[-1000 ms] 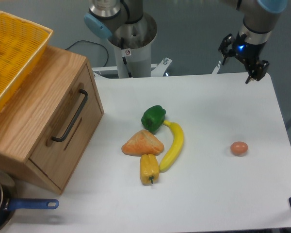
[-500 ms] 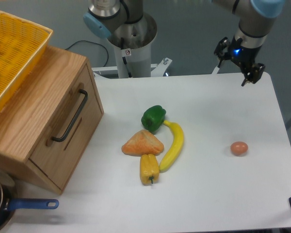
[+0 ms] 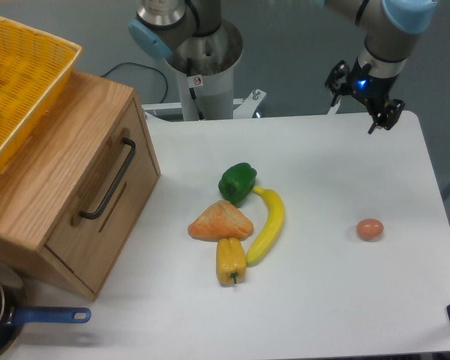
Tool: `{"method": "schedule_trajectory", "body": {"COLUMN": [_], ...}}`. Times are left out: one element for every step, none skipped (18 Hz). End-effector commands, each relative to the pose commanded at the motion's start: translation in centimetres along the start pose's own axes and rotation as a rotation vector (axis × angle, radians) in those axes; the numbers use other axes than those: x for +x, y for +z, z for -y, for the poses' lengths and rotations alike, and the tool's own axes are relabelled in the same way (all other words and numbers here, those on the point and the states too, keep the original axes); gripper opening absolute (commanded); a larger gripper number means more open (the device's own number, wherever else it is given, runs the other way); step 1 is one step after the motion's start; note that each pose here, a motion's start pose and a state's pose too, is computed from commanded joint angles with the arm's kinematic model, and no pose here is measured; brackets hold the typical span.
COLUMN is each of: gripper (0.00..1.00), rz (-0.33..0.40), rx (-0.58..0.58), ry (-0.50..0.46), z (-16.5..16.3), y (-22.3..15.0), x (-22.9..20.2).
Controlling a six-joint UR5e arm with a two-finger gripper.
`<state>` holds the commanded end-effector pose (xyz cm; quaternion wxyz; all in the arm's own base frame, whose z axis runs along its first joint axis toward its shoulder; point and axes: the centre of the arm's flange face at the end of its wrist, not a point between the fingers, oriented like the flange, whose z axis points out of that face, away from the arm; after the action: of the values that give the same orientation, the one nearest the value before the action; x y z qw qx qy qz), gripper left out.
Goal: Slide open the top drawer
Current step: 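Move the gripper across the table toward the wooden drawer's black handle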
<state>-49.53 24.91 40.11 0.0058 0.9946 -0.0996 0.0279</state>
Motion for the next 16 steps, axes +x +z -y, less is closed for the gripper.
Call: {"method": "schedule_trajectory", "body": {"gripper": [1.0, 1.0, 1.0, 1.0, 1.0, 1.0, 1.0, 1.0, 1.0, 1.0, 1.0, 1.0, 1.0, 1.0, 1.0, 1.0], "rz": [-0.003, -0.013, -0.016, -0.02, -0.029, -0.039, -0.053, -0.057, -0.055, -0.056, -0.054, -0.05, -0.049, -0.049, -0.039, -0.034], "rx": [0.001, 0.005, 0.004, 0.002, -0.001, -0.005, -0.013, -0.018, -0.021, -0.015, -0.012, -0.003, 0.012, 0.03, 0.052, 0.068], "ry": [-0.029, -0.061, -0.086, -0.109, -0.124, -0.138, -0.149, -0.158, -0.154, -0.148, -0.145, -0.14, -0.13, -0.126, -0.127, -0.151], "z": [0.2, 0.5, 1.1, 1.9, 2.9, 4.2, 5.4, 6.2, 7.0, 7.3, 7.5, 7.8, 8.5, 9.0, 9.2, 9.3], "y": [0.1, 0.3, 0.4, 0.7, 1.0, 1.4, 2.2, 2.5, 2.5, 2.5, 2.4, 2.0, 1.9, 1.6, 0.8, 0.3], "x": [0.1, 0.2, 0.4, 0.5, 0.7, 1.1, 1.0, 1.2, 1.5, 1.6, 1.8, 2.0, 2.4, 2.6, 3.1, 3.4]}}
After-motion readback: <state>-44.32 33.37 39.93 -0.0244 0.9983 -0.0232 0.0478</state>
